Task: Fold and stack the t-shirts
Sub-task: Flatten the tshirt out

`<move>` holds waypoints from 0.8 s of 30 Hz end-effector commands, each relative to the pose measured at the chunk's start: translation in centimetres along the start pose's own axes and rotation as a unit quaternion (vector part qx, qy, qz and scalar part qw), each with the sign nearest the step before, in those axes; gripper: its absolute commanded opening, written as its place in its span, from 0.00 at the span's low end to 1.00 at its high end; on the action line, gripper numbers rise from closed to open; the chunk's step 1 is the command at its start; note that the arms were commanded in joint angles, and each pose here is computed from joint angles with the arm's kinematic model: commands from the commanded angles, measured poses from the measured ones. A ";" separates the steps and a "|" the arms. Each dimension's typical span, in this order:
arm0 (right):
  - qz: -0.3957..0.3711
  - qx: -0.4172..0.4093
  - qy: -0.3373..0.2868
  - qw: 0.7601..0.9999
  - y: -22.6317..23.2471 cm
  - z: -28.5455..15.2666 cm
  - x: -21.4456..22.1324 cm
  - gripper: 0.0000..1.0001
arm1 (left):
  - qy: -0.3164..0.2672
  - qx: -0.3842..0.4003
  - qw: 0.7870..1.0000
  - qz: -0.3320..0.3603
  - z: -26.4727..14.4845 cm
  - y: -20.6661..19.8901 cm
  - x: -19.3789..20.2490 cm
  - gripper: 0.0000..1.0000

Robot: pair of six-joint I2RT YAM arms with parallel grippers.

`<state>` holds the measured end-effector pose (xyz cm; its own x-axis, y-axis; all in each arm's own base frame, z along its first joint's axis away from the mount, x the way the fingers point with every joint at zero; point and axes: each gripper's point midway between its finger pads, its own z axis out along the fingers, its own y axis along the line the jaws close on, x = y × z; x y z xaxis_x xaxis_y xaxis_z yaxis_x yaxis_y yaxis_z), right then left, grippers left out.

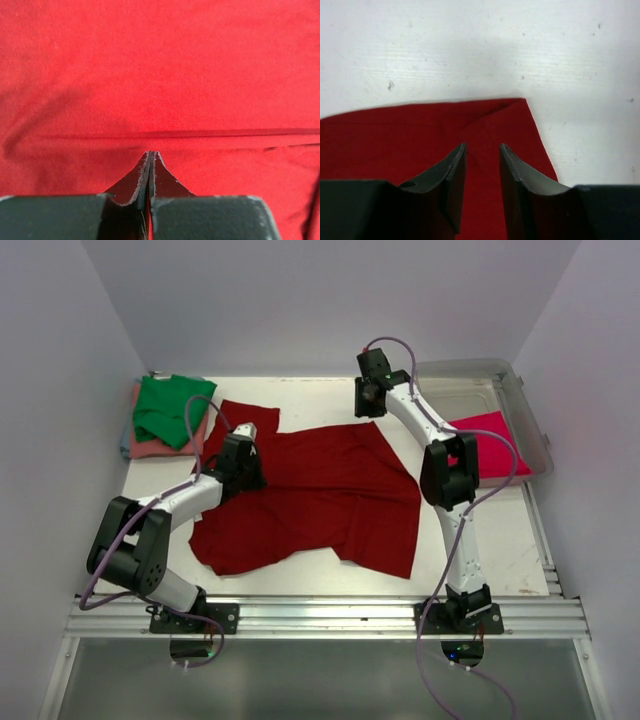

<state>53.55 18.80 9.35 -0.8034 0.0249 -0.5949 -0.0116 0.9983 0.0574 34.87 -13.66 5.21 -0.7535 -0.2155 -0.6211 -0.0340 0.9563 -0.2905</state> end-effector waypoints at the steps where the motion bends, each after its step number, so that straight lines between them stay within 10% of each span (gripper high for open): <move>1: -0.011 -0.032 0.000 0.999 1.5 0.3 -1.2 0.36 | -0.025 0.021 0.999 -0.004 -0.4 -0.9 -1.0 0.00; 24: 0.001 -0.016 0.080 0.997 1.0 5.0 5.6 0.24 | -0.004 0.005 1.000 -0.010 0.5 0.1 0.8 0.00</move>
<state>52.78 20.07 2.47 -0.8801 0.0098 -0.4747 -0.0336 0.9960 0.0828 34.47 -13.56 4.55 -0.7566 -0.2170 -0.6168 -0.0364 0.9559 -0.2916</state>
